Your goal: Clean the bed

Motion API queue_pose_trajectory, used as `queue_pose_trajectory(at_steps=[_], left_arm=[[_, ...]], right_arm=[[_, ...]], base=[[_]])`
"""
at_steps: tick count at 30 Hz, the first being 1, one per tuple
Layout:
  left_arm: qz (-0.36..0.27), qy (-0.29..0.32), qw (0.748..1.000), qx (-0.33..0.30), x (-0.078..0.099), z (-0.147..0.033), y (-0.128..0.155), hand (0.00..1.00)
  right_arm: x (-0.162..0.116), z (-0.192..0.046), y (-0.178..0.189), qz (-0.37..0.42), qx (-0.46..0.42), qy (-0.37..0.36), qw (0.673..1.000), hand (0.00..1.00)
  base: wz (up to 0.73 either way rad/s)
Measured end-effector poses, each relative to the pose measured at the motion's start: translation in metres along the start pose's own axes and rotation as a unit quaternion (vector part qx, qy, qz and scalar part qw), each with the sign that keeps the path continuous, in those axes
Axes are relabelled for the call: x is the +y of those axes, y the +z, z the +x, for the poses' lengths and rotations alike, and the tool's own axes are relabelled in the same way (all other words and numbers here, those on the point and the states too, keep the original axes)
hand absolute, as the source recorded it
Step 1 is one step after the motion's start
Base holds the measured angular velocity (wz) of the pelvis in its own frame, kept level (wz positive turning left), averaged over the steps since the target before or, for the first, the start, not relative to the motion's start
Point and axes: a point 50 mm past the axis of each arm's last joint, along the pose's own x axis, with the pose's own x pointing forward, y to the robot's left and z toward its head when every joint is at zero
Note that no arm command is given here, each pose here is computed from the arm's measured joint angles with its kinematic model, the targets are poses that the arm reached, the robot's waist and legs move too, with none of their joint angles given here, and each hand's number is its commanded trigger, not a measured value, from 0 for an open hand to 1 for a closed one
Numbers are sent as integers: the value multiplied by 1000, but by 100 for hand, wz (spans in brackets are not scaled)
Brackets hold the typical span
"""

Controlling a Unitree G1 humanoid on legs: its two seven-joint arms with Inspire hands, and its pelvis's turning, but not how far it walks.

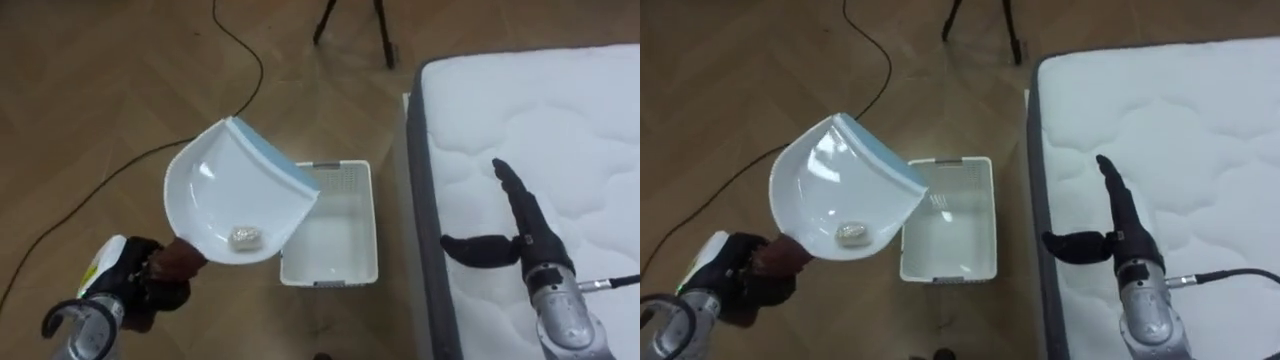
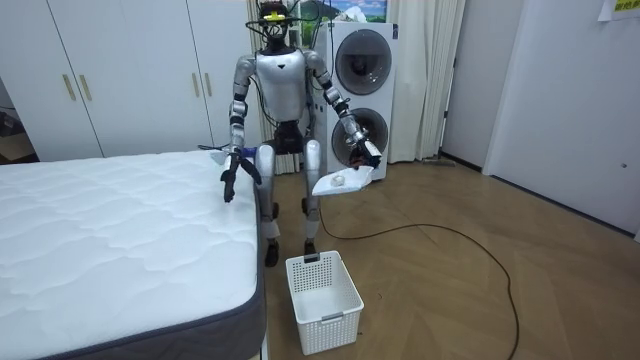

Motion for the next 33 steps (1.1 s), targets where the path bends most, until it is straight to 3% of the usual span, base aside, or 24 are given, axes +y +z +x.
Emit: queue_pose_trajectory(at_steps=[4, 17, 29, 33], left_arm=[[46, -29, 998, 21, 11, 7, -7, 100], [87, -95, 988, 80, 33, 24, -9, 100], [123, -47, 982, 134, 100, 25, -19, 100], [119, -43, 980, 155, 106, 22, -26, 100]], right_arm=[[1, 1, 0, -23, -3, 12, 1000, 0], [-8, 4, 7, -76, -30, 21, 996, 0], [-8, 8, 23, -74, -62, 33, 995, 0], [-8, 8, 24, -58, -60, 31, 996, 0]], base=[[-26], [-1], [-7], [-1]])
